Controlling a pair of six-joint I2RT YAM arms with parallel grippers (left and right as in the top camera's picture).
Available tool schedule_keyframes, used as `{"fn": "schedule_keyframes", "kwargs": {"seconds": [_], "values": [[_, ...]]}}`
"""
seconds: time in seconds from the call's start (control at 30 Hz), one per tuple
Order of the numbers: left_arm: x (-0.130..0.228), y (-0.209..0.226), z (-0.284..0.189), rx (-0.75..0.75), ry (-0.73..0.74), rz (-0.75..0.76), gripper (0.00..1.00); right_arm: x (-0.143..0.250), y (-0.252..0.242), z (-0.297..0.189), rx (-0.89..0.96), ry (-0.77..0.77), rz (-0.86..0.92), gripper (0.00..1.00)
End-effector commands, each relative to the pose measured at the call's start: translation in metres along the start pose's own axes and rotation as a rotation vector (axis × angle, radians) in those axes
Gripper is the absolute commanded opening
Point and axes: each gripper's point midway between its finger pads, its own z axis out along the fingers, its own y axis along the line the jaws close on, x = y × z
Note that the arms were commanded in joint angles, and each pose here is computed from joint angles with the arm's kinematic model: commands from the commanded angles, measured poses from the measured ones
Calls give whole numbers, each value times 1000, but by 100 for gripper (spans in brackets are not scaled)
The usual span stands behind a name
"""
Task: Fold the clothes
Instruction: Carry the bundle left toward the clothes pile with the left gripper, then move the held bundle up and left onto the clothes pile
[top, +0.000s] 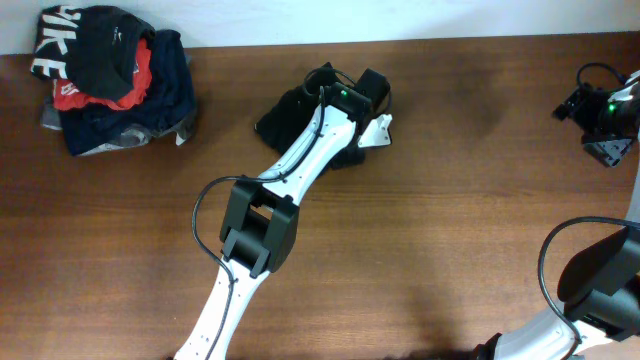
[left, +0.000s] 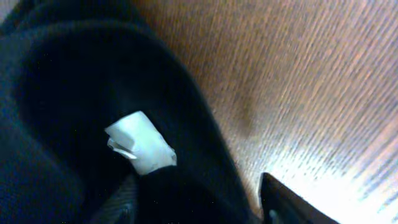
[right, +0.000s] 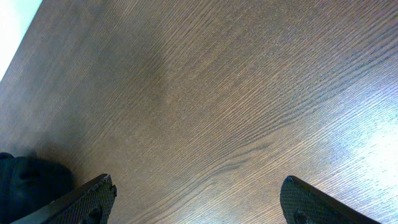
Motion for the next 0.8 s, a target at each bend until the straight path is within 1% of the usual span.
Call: {"fn": "schedule_keyframes", "kwargs": {"seconds": [0.0,0.27,0.4,0.57,0.6,0.63,0.67,0.73,0.77], "values": [[4,1,7,2,14,15,68,-1,0,2,11,-2,-12,89],[17,-17,37,70,84,-23,67,-1,0,2,11,-2,-19,89],[17,-18,49,70,89,-25,68,-1,0,2,11,-2,-20,89],[19,-7,59,42,82,-124,67,-1,0,2,11,-2,-20,89],[21,-3,61,29,86,-150,62,-1,0,2,11,-2,-20,89],[25,3,63,11,94,-185,54,-1,0,2,11,-2,-20,89],[28,8,65,-6,100,-213,45,-1,0,2,11,-2,-20,89],[36,21,68,-55,117,-290,22,-1,0,2,11,-2,-20,89],[40,25,69,-71,122,-322,13,-1,0,2,11,-2,-20,89]]}}
